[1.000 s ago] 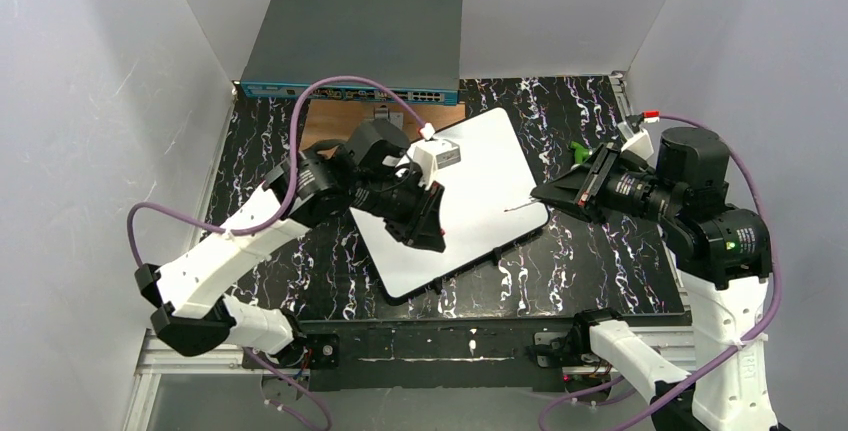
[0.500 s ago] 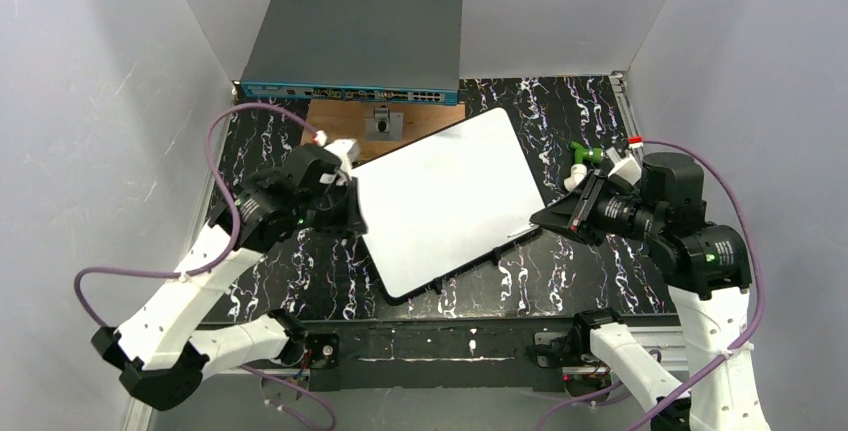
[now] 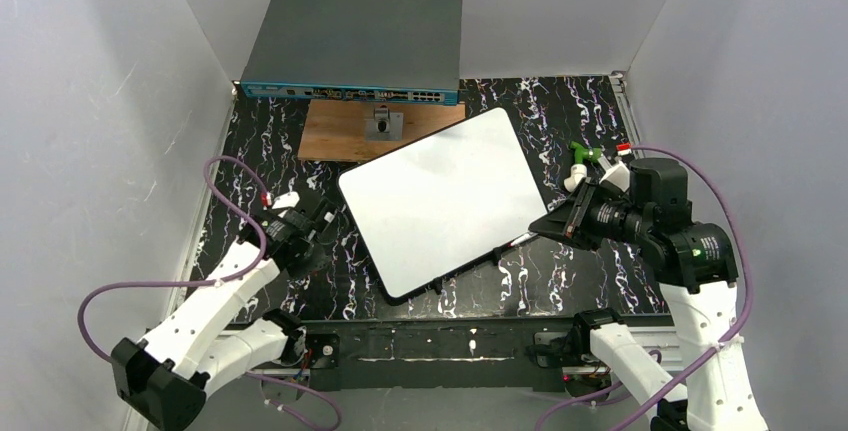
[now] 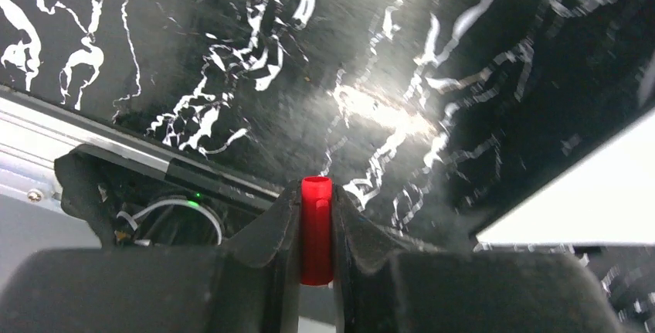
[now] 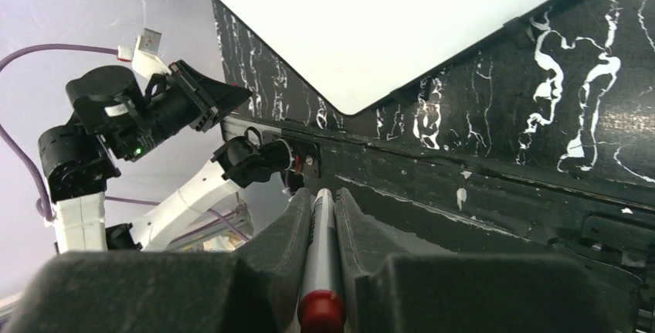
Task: Write a sentence on the whiteboard
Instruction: Place the pen cap at the center of the board.
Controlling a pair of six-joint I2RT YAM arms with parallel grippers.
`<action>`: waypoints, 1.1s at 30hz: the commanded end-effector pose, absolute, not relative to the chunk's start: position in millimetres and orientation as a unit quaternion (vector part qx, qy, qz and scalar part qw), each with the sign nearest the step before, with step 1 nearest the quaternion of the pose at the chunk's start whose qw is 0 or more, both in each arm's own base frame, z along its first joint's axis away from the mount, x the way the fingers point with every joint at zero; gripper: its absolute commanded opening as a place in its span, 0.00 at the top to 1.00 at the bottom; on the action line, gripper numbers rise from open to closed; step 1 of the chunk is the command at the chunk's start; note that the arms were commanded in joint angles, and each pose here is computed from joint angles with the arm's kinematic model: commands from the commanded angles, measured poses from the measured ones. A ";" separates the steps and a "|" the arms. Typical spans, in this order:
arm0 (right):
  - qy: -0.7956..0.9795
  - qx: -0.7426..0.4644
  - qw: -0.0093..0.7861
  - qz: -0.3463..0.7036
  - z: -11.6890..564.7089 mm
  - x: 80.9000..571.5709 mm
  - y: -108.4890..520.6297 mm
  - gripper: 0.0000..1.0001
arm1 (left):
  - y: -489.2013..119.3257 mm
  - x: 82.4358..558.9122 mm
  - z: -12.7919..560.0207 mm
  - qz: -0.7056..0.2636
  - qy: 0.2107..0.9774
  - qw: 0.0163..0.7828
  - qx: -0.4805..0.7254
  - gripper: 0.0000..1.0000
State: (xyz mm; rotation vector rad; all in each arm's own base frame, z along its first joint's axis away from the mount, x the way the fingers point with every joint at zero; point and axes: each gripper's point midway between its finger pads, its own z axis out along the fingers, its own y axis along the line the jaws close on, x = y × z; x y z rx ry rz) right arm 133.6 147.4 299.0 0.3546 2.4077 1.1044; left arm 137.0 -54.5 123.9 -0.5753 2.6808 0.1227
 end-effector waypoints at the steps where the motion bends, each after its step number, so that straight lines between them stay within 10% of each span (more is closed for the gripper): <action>1: 0.879 0.115 0.247 0.390 289.5 135.8 143.7 0.99 | -37.5 151.4 94.7 0.093 0.934 0.216 -0.268 1.00; 14: 0.881 0.114 0.256 0.380 280.5 135.9 139.9 0.99 | -37.8 165.4 22.1 0.119 0.931 0.200 -0.282 0.98; 22: 0.883 0.108 0.266 0.371 281.2 132.6 136.1 0.99 | -33.1 160.3 21.4 0.111 0.918 0.215 -0.313 0.57; 33: 0.882 0.095 0.275 0.370 284.5 133.6 135.7 0.99 | -7.9 141.7 73.6 0.119 0.899 0.257 -0.333 0.30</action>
